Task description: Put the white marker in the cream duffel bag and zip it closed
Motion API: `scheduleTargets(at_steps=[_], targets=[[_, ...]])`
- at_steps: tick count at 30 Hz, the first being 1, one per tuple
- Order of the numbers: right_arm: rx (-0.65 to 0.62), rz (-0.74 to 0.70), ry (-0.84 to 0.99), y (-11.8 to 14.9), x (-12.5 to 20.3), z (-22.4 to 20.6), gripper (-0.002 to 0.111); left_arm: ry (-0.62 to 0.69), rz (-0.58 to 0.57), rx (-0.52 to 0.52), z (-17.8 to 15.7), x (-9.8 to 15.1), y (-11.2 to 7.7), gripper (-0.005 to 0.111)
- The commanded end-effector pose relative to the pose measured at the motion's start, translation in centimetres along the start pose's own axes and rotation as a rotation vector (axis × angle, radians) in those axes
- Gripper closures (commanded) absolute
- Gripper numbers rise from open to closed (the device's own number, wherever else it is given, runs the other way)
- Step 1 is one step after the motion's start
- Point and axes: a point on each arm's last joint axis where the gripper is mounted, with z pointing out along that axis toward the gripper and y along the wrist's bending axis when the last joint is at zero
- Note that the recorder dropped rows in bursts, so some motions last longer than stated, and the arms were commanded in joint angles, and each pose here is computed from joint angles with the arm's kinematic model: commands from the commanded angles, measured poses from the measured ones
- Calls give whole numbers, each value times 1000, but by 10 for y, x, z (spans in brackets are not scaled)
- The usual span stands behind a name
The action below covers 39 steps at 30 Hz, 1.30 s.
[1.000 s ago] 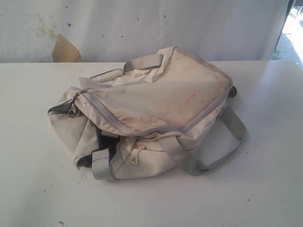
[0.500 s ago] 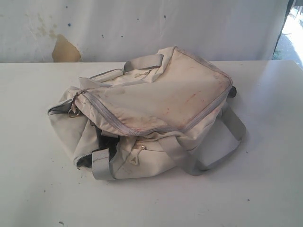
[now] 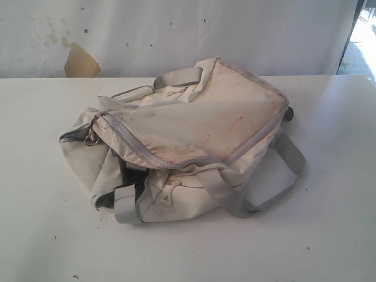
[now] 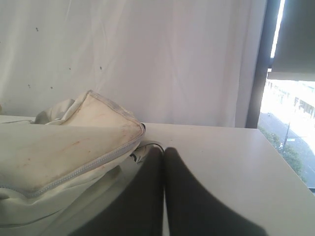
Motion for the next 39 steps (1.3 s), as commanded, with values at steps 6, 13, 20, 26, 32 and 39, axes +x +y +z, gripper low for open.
scheduleTargets(at_steps=[6,13,20,26,32,39], targets=[[16,-15,-34,-1,-1,-3,108,2,-6,1,0,2,0,107],[69,-19,-52,-4,-2,-4,108,3,-6,1,0,2,0,107],[73,-20,-52,-4,-2,-4,108,3,-6,1,0,2,0,107],[73,-20,-52,-4,-2,-4,108,3,-6,1,0,2,0,107],[73,-20,-52,-4,-2,-4,108,3,-6,1,0,2,0,107],[73,-20,-52,-4,-2,-4,108,3,-6,1,0,2,0,107]])
